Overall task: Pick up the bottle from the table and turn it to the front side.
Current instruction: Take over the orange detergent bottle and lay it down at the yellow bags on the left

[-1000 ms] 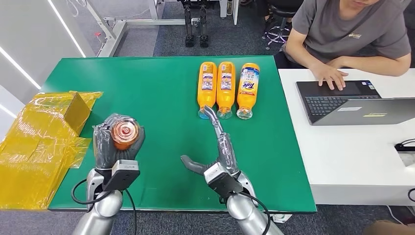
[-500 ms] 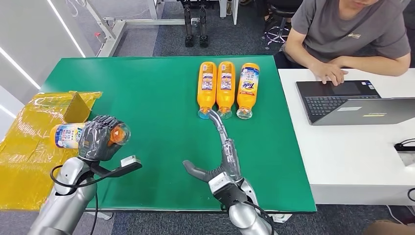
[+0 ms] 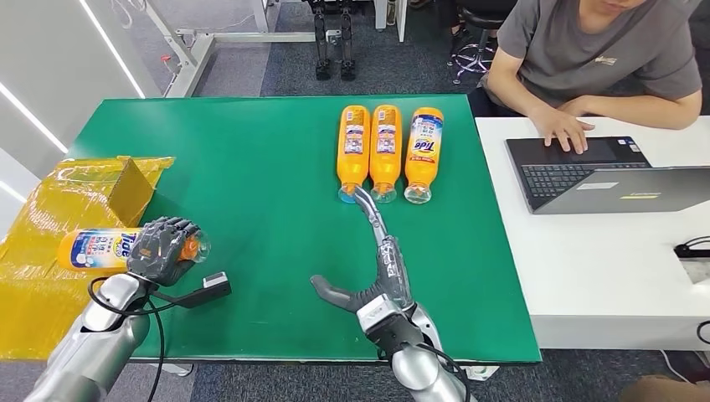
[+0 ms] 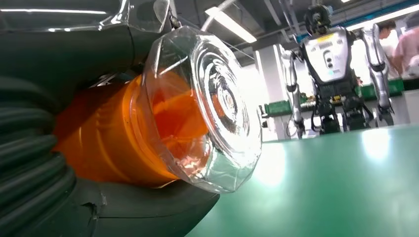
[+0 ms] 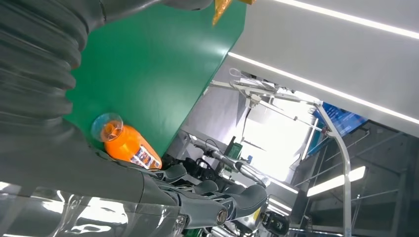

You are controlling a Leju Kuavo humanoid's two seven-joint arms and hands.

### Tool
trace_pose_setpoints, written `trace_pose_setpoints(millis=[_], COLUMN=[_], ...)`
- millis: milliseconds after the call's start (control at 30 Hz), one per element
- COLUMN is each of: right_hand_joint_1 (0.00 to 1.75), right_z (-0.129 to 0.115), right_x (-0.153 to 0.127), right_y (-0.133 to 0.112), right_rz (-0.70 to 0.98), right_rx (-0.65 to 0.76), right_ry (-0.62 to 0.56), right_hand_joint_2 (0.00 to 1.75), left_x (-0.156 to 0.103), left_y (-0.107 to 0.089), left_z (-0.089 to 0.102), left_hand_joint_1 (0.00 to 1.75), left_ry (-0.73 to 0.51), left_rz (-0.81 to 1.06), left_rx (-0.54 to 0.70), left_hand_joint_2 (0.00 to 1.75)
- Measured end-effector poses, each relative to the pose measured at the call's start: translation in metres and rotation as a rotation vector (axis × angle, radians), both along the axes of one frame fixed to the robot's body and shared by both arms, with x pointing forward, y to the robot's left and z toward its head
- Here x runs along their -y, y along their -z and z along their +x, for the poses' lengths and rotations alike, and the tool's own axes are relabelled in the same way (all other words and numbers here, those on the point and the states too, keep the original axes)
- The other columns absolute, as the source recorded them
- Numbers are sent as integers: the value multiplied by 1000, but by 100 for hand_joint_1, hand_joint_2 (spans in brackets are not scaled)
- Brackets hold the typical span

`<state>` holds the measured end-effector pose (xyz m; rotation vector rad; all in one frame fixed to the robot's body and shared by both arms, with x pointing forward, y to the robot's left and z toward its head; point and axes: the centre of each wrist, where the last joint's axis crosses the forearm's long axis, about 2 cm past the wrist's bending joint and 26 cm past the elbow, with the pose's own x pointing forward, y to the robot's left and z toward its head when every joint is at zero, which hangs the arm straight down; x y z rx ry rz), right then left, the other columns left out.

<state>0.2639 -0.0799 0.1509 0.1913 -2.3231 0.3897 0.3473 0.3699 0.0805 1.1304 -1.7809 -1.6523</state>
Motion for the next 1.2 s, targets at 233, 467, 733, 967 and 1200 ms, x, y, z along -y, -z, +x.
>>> trace_pose_setpoints(millis=[233,467,733,967,1200], right_hand_joint_1=[0,0,0,0,0], right_z=[1,-1,-4,-3,-3], right_x=[0,-3,-10,-14,-15], right_y=[-2,2,1,-1,-1], right_rz=[-5,-1,-2,-4,-8], right_rx=[15,19,-2,-8,-12], right_ry=[-8,-19,-40,-59,-61], right_hand_joint_2=[175,175,175,175,175], left_x=[-17,-20,-12,-4,-3], left_y=[13,12,1,-2,0], left_z=[-6,2,20,27,27], left_hand_joint_1=[175,175,175,175,131], left_ry=[-29,-75,-132,-121,-127], left_rz=[40,76,82,94,103], left_rx=[-73,-92,-81,-91,-121], left_hand_joint_2=[175,175,175,175,175])
